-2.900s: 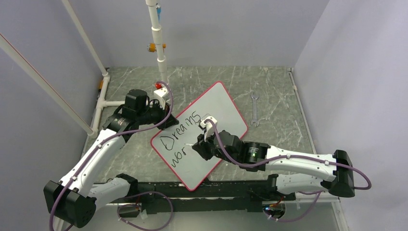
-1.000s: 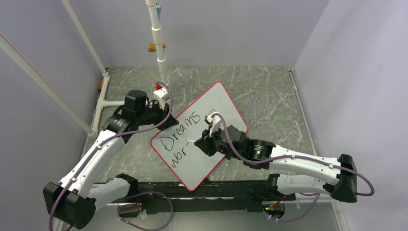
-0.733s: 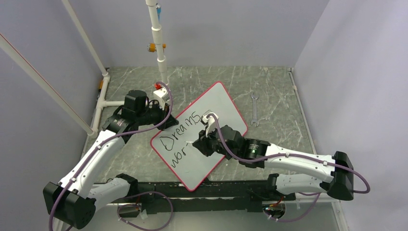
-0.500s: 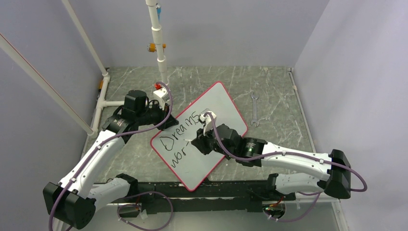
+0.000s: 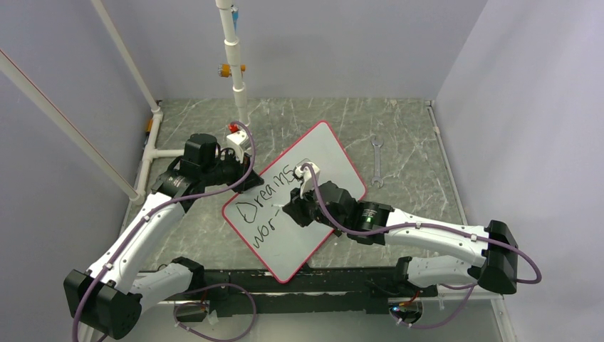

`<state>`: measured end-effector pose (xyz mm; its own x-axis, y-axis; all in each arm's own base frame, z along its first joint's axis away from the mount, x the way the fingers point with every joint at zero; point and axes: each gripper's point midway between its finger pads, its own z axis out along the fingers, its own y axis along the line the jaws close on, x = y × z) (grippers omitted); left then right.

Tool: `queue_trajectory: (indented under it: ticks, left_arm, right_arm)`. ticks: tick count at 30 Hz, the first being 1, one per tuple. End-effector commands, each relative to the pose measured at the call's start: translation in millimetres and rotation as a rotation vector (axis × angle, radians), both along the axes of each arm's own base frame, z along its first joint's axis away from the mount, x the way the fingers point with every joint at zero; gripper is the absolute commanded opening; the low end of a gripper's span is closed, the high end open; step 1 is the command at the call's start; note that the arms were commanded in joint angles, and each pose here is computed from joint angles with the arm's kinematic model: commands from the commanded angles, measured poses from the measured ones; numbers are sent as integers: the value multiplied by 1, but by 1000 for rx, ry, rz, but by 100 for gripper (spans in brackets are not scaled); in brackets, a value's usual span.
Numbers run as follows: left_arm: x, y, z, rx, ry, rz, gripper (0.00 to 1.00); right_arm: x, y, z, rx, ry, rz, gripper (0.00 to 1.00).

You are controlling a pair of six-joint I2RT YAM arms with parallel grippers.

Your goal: Write a sentence on the whiteboard

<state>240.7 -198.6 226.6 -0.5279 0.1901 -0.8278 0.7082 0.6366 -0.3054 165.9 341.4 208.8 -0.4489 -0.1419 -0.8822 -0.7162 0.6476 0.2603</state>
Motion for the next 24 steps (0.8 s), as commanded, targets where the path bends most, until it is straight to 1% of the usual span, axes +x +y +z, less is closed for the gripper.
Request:
queue_trajectory:
  ticks: [1, 11, 24]
  left_arm:
    - [3, 0, 11, 24, -126, -51, 0]
    - [3, -1, 12, 21, -128, -52, 0]
    - [2, -1, 11, 21, -126, -53, 0]
  right_arm:
    - [0, -3, -1, 1, 6, -4, 0]
    - [-19, -15, -27, -49, 77, 46, 0]
    - [-23, -31, -42, -76, 107, 15, 0]
